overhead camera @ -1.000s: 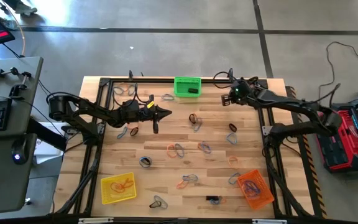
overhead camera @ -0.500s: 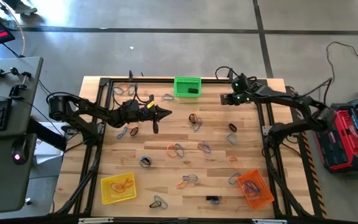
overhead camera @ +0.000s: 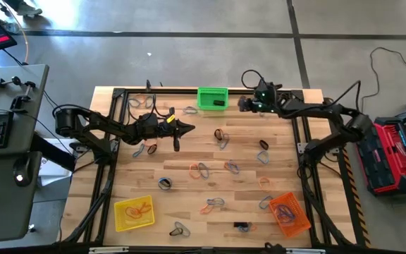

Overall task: Sort rubber bands into baskets
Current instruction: Put the black rubber band into the green bin

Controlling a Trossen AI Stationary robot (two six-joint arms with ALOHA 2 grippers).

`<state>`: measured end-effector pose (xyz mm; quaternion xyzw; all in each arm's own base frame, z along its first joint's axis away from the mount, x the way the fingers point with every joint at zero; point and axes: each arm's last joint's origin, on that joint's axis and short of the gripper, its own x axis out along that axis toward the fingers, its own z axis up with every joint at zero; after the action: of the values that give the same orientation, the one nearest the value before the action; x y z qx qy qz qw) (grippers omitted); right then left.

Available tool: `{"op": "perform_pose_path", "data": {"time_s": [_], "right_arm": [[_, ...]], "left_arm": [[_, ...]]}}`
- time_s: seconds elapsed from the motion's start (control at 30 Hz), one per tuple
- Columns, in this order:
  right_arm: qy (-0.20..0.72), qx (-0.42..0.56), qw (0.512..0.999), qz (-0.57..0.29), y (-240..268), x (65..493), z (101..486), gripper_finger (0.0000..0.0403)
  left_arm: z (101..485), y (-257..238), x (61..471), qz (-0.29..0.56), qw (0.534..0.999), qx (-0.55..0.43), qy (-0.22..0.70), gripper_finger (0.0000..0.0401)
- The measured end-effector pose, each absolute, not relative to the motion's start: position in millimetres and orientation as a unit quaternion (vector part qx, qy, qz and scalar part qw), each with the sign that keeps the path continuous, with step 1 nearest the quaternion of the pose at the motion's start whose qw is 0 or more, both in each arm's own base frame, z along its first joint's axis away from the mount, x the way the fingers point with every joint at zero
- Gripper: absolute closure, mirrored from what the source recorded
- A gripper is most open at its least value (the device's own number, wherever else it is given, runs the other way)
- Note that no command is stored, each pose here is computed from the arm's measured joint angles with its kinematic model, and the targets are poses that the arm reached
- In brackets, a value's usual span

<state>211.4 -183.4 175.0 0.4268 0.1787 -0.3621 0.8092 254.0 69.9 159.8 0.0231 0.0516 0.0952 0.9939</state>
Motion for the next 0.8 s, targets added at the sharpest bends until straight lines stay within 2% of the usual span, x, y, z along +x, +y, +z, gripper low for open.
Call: {"op": "perform_pose_path", "data": {"time_s": [0.2,0.47,0.63,0.8], "right_arm": [[0.134,0.363,0.860,-0.333,-166,236,187,0.0403],[0.114,0.302,0.891,-0.319,-151,269,204,0.0403],[0.159,0.258,0.900,-0.312,-157,307,222,0.0403],[0.252,0.250,0.876,-0.326,-177,343,229,0.0403]], "left_arm": [[160,70,254,0.095,0.994,0.021,0.051,0.0401],[160,70,254,0.092,0.994,0.030,0.052,0.0401],[161,76,252,0.074,0.996,0.017,0.046,0.0401],[161,81,250,0.069,0.997,0.007,0.045,0.0401]]}}
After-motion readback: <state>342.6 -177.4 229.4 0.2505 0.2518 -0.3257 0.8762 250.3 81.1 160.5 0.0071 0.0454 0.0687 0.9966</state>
